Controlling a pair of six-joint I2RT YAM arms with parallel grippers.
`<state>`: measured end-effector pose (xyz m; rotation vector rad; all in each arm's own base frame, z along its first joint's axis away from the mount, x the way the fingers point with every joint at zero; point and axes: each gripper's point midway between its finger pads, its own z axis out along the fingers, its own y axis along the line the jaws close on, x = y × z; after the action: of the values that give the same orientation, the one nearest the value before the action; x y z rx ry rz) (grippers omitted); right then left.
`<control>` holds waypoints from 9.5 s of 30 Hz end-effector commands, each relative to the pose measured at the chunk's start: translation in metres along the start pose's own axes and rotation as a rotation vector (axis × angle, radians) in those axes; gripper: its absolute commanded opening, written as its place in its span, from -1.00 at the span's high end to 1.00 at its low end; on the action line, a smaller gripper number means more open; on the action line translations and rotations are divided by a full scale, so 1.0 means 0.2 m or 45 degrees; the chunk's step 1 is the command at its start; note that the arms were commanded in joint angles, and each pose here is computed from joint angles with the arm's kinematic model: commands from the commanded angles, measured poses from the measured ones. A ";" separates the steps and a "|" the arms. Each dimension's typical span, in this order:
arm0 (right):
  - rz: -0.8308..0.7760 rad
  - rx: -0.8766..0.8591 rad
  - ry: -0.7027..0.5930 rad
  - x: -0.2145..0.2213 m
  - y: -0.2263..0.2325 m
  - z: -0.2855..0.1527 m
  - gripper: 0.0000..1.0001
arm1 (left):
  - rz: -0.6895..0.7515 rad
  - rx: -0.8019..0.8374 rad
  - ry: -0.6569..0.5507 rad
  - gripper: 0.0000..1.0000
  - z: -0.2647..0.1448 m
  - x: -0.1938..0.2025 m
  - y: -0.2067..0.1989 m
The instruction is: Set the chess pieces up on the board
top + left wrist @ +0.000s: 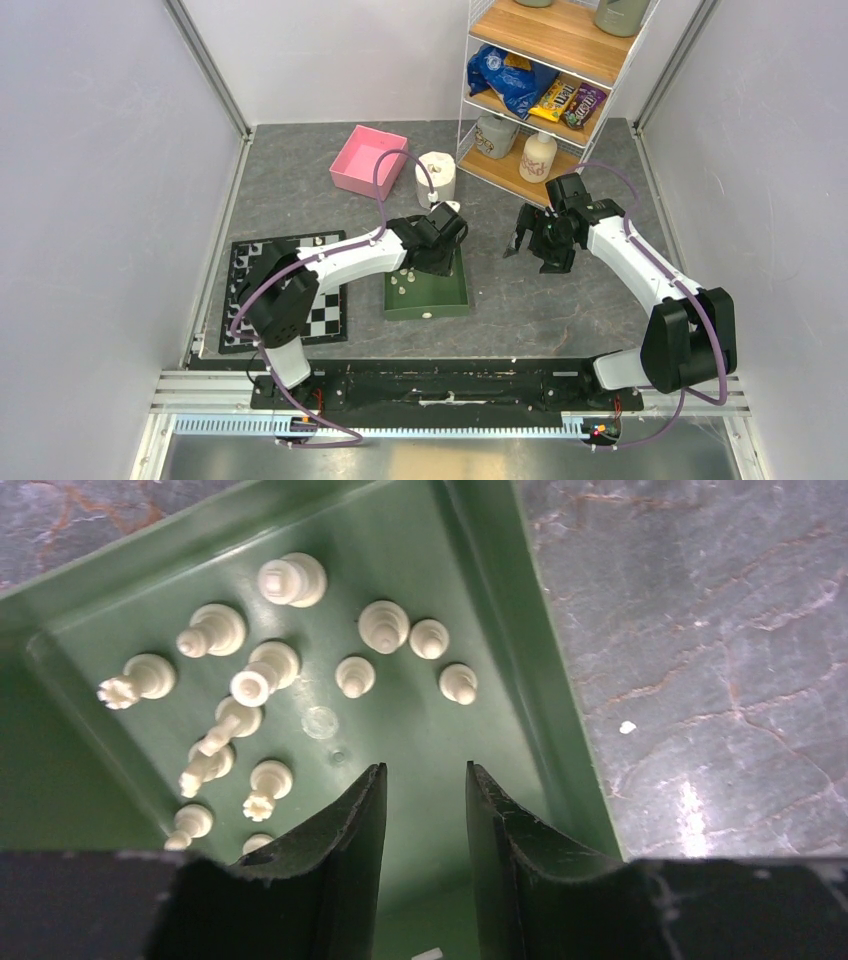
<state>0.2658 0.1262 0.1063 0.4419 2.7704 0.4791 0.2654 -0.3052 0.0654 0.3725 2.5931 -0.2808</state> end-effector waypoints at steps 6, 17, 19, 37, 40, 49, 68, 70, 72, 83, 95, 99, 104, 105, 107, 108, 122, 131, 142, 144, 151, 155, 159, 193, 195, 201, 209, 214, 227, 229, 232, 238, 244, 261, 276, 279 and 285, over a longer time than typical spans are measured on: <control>-0.027 -0.014 -0.039 -0.01 0.01 -0.03 -0.98 | -0.019 -0.130 -0.100 0.13 0.02 -0.14 0.08; -0.017 -0.012 -0.039 -0.02 0.01 -0.03 -0.98 | -0.040 -0.151 -0.062 0.15 0.11 -0.15 0.15; -0.018 -0.013 -0.034 -0.02 0.01 -0.03 -0.98 | -0.028 -0.154 -0.054 0.15 0.12 -0.15 0.15; -0.022 -0.007 -0.021 -0.02 0.01 -0.01 -0.98 | -0.015 -0.120 -0.003 0.33 0.19 -0.11 0.13; -0.025 -0.007 -0.021 -0.02 0.01 -0.01 -0.98 | -0.015 -0.114 -0.007 0.32 0.19 -0.13 0.12; -0.024 0.003 -0.011 -0.02 0.00 0.01 -0.98 | -0.030 -0.119 -0.017 0.40 0.20 -0.14 0.13; -0.024 0.003 -0.011 -0.02 0.00 0.01 -0.98 | -0.019 -0.118 0.012 0.88 0.19 -0.11 0.13; -0.027 0.001 -0.013 -0.02 0.00 0.00 -0.98 | -0.021 -0.112 0.013 0.96 0.17 -0.11 0.13; -0.026 -0.002 -0.016 -0.02 0.00 0.00 -0.98 | -0.030 -0.091 0.001 0.96 0.13 -0.12 0.12; -0.021 -0.021 -0.020 -0.02 0.02 -0.01 -0.98 | -0.099 -0.033 -0.205 0.96 -0.29 -0.25 0.16; -0.020 -0.038 -0.019 -0.02 0.03 -0.02 -0.98 | -0.504 -0.393 -0.232 0.96 -0.45 0.03 0.99; -0.021 -0.040 -0.011 -0.02 0.04 -0.01 -0.98 | -0.606 -0.506 -0.153 0.96 -0.44 0.20 1.17; -0.022 -0.053 -0.012 -0.03 0.06 -0.02 -0.98 | -0.712 -0.530 -0.107 0.96 -0.39 0.31 1.27; -0.023 -0.053 -0.016 -0.03 0.06 -0.02 -0.99 | -0.716 -0.535 -0.101 0.96 -0.38 0.31 1.28; -0.027 -0.051 -0.016 -0.03 0.05 -0.02 -0.98 | -0.719 -0.572 -0.082 0.96 -0.38 0.33 1.31; -0.024 -0.048 -0.015 -0.03 0.05 -0.02 -0.98 | -0.725 -0.583 -0.073 0.96 -0.37 0.34 1.32; -0.024 -0.040 -0.002 -0.03 0.05 -0.01 -0.98 | -0.733 -0.592 -0.092 0.96 -0.33 0.27 1.39; -0.031 -0.034 -0.004 -0.03 0.04 0.00 -0.98 | -0.744 -0.592 -0.069 0.96 -0.30 0.29 1.40; -0.030 -0.033 -0.003 -0.03 0.04 0.00 -0.98 | -0.751 -0.630 -0.048 0.96 -0.29 0.33 1.42; -0.028 -0.033 -0.003 -0.03 0.04 0.00 -0.98 | -0.751 -0.639 -0.052 0.96 -0.29 0.33 1.43; -0.028 -0.032 0.000 -0.03 0.04 0.00 -0.98 | -0.748 -0.657 -0.043 0.96 -0.29 0.33 1.44; -0.024 -0.035 -0.001 -0.03 0.04 0.00 -0.98 | -0.752 -0.655 -0.052 0.96 -0.29 0.32 1.44; -0.026 -0.035 -0.004 -0.03 0.04 0.00 -0.98 | -0.751 -0.651 -0.041 0.96 -0.29 0.33 1.43; -0.027 -0.052 -0.007 -0.04 0.06 0.00 -0.98 | -0.623 -0.419 -0.341 -0.13 -0.67 -0.04 1.21; -0.027 -0.052 -0.006 -0.04 0.06 0.00 -0.98 | -0.554 -0.366 -0.347 -0.13 -0.66 -0.11 1.11; -0.023 -0.052 -0.012 -0.03 0.05 -0.01 -0.98 | -0.344 -0.177 -0.357 -0.13 -0.58 -0.28 0.66; -0.031 -0.044 -0.012 -0.03 0.04 -0.01 -0.98 | -0.165 -0.065 -0.202 0.10 -0.35 -0.24 0.32; -0.026 -0.036 -0.004 -0.02 0.03 0.00 -0.98 | -0.156 -0.136 -0.102 0.22 -0.25 -0.13 0.34; -0.029 -0.029 0.003 0.00 0.02 0.01 -0.98 | -0.091 -0.352 0.052 0.20 -0.20 0.06 0.51; -0.029 -0.029 0.000 -0.01 0.02 0.01 -0.98 | -0.076 -0.361 0.073 0.20 -0.19 0.08 0.53; -0.028 -0.026 0.003 0.00 0.02 0.01 -0.98 | -0.039 -0.353 0.093 0.20 -0.18 0.08 0.53; -0.029 -0.022 0.005 0.01 0.01 0.01 -0.98 | 0.041 -0.296 0.137 0.21 -0.16 0.07 0.54; -0.032 -0.017 0.005 0.01 0.00 0.01 -0.99 | 0.138 -0.221 0.154 0.24 -0.15 0.03 0.52; -0.027 -0.019 0.005 0.01 0.00 0.01 -0.98 | 0.420 -0.148 0.238 0.30 -0.17 0.04 0.54; -0.033 -0.021 0.011 0.01 0.01 0.02 -0.99 | 0.574 0.007 0.271 0.35 -0.09 0.03 0.50; -0.033 -0.018 0.010 0.01 0.00 0.02 -0.98 | 0.588 0.009 0.282 0.35 -0.08 0.04 0.51; -0.032 -0.014 0.017 0.01 0.00 0.03 -0.98 | 0.627 -0.040 0.320 0.37 -0.06 0.07 0.56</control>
<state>0.2633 0.1287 0.1001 0.4320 2.7973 0.4944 0.2714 -0.1922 0.0502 1.0038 2.6853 -0.0378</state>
